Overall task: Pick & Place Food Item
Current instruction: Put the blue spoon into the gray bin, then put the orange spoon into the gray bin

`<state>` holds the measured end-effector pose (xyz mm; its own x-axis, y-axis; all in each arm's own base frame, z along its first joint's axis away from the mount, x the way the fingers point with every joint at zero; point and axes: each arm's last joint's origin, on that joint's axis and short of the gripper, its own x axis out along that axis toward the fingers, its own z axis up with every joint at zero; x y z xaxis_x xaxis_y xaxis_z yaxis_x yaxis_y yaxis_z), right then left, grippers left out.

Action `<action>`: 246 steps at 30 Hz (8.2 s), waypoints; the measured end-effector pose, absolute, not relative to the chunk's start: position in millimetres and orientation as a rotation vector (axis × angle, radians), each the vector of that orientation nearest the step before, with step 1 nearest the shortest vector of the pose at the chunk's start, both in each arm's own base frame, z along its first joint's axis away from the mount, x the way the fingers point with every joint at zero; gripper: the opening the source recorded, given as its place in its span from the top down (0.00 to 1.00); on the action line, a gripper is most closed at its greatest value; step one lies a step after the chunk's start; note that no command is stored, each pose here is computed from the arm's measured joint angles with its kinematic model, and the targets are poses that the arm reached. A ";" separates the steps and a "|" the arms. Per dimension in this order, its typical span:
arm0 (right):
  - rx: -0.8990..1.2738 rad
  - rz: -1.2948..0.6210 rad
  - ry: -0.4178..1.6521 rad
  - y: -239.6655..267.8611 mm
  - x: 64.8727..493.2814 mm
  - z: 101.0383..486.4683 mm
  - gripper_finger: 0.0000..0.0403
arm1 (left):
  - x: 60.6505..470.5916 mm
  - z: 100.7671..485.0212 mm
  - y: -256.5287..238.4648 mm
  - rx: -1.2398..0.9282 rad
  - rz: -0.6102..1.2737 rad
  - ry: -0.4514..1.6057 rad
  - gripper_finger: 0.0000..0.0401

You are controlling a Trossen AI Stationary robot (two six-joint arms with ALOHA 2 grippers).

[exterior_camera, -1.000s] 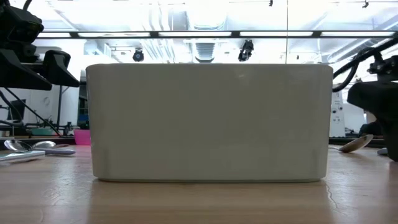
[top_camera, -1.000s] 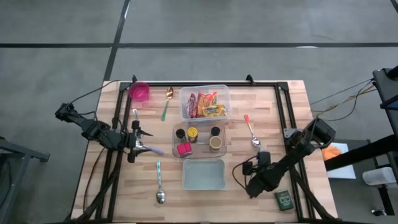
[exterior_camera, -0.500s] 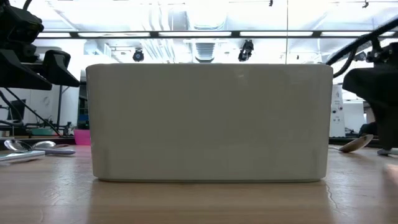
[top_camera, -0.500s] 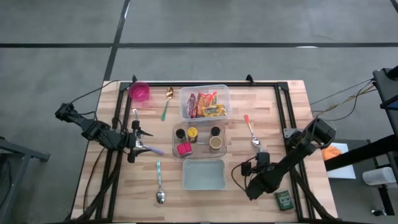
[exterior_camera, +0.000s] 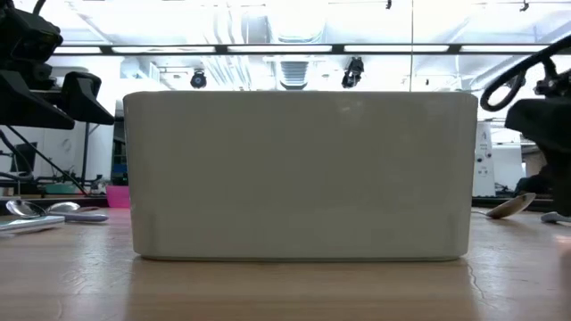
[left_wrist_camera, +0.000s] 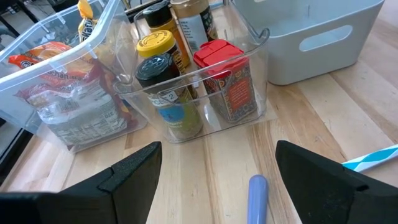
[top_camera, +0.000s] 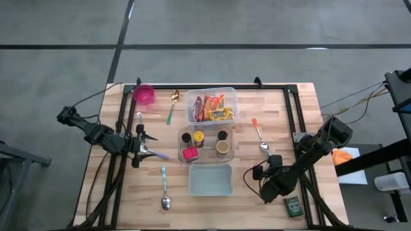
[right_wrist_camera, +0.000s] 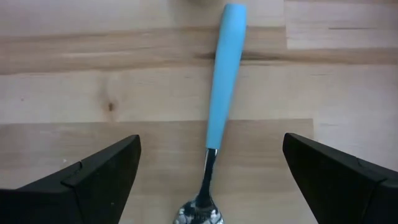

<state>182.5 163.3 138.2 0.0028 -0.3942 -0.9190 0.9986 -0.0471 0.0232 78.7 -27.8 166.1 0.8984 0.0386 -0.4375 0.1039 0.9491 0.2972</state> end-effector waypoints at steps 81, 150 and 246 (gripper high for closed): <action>0.684 -1.198 0.787 173.3 205.7 192.1 0.93 | 78.7 166.1 -27.8 0.321 -0.034 0.455 0.21; 0.105 0.088 0.788 135.0 333.2 200.5 0.93 | 78.7 166.1 -27.8 0.321 -0.034 0.455 0.21; 0.224 0.109 0.606 126.7 323.8 221.2 0.66 | 78.7 166.1 -27.8 0.321 -0.034 0.455 0.21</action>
